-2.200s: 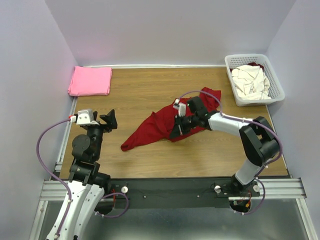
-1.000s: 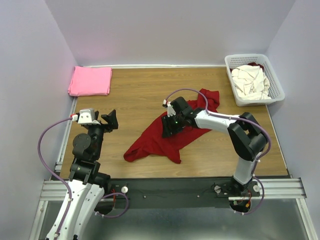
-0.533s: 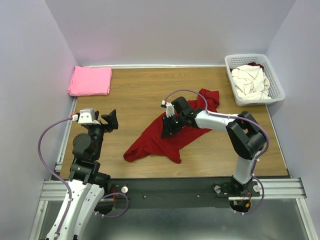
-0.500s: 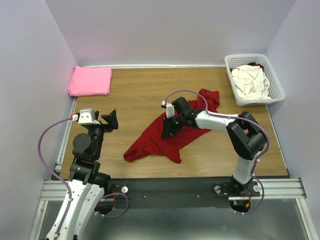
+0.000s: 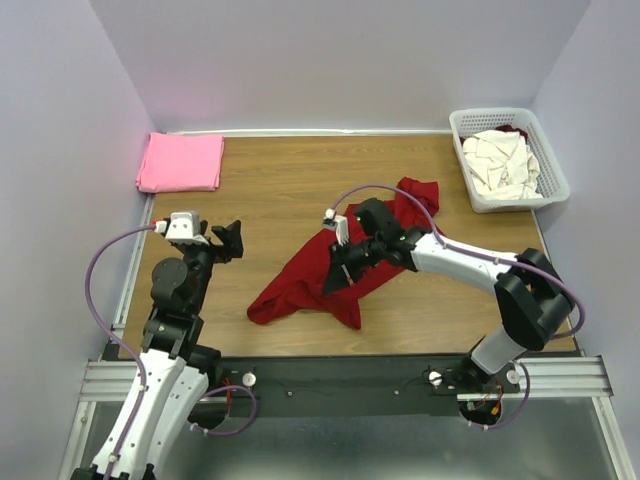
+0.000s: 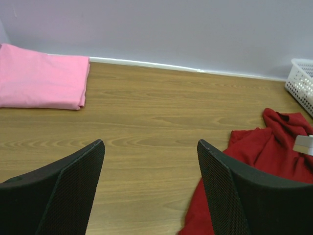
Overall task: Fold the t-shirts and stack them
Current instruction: Flatten the tshirt out
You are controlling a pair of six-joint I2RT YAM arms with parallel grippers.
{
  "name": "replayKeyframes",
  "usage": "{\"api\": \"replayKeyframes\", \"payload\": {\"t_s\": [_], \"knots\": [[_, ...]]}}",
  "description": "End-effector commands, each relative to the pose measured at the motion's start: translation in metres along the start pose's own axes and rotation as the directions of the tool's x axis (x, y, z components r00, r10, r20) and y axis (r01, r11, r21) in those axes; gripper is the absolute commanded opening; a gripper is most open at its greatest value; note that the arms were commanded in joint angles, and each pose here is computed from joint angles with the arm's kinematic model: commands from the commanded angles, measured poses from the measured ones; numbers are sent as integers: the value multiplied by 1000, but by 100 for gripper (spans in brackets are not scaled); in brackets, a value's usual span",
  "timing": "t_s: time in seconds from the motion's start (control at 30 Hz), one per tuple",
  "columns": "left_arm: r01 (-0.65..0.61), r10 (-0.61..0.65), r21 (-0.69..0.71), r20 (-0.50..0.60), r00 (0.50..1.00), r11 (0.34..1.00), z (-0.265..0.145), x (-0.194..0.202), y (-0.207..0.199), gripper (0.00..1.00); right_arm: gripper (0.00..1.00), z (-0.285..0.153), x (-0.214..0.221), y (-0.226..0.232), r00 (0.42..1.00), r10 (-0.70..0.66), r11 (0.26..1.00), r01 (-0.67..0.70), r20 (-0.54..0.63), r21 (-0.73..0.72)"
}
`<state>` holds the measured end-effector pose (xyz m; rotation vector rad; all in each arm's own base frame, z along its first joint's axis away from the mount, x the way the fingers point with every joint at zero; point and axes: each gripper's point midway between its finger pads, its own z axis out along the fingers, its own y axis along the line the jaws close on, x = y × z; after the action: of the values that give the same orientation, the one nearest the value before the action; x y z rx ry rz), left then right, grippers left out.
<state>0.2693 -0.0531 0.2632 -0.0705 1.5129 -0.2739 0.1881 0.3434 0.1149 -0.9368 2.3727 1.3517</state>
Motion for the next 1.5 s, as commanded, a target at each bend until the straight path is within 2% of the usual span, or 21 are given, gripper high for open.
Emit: {"api": "replayKeyframes", "payload": {"t_s": [0.0, 0.07, 0.17, 0.2, 0.27, 0.3, 0.37, 0.47, 0.57, 0.77, 0.83, 0.97, 1.13, 1.17, 1.2, 1.27, 1.37, 1.43, 1.47], "knots": [[6, -4, 94, -22, 1000, 996, 6, -1, -19, 84, 1, -5, 43, 46, 991, -11, 992, -6, -136, -123], [21, -10, 147, -73, 997, 989, 9, 9, -29, 82, 1, -7, 56, 55, 984, -24, 994, 4, -177, -112], [50, -23, 190, -145, 989, 980, 13, 19, -40, 81, 1, -9, 62, 54, 984, -21, 998, 9, -177, -69], [68, -22, 209, -213, 977, 976, 16, 35, -44, 79, 1, -10, 62, 54, 984, -23, 998, 11, -175, -66], [104, -36, 248, -268, 963, 963, 20, 40, -56, 78, 1, -10, 62, 54, 984, -27, 998, 16, -176, -63], [125, -32, 239, -361, 932, 963, 23, 63, -57, 77, 1, -10, 62, 53, 984, -29, 998, 18, -177, -60], [147, -20, 244, -455, 890, 959, 27, 85, -66, 77, 1, -7, 62, 49, 982, -29, 999, 21, -185, -47], [141, 25, 265, -539, 842, 954, 24, 110, -82, 78, 1, -5, 64, 48, 980, -30, 999, 22, -195, -42], [109, 85, 251, -652, 754, 962, 24, 151, -86, 80, 1, -4, 64, 48, 980, -47, 998, 40, -196, -41], [45, 134, 217, -738, 661, 975, 27, 188, -84, 81, 1, -3, 63, 48, 979, -57, 998, 51, -194, -39], [41, 152, 231, -752, 641, 972, 27, 195, -90, 81, 1, -1, 63, 46, 978, -55, 998, 50, -199, -32], [40, 191, 260, -800, 569, 965, 23, 223, -101, 81, 1, 2, 63, 42, 977, -55, 998, 51, -204, -24], [37, 199, 252, -840, 505, 967, 21, 250, -104, 80, 1, 4, 59, 43, 977, -66, 998, 61, -201, -29], [38, 200, 255, -836, 511, 966, 23, 248, -106, 79, 1, 4, 59, 43, 977, -66, 998, 61, -201, -29], [26, 200, 243, -851, 485, 970, 22, 258, -102, 78, 1, 5, 58, 42, 977, -69, 998, 64, -200, -28], [1, 192, 218, -865, 464, 976, 25, 269, -97, 74, 1, 6, 58, 43, 977, -68, 998, 62, -205, -32], [-21, 190, 205, -857, 479, 979, 38, 270, -97, 53, 1, 7, 56, 43, 976, -72, 997, 66, -203, -33], [-59, 201, 198, -846, 494, 978, 54, 270, -95, 33, 1, 8, 54, 43, 976, -77, 997, 71, -203, -38], [-76, 208, 196, -854, 477, 978, 57, 278, -91, 27, 1, 9, 54, 42, 976, -80, 997, 74, -204, -36]]}}
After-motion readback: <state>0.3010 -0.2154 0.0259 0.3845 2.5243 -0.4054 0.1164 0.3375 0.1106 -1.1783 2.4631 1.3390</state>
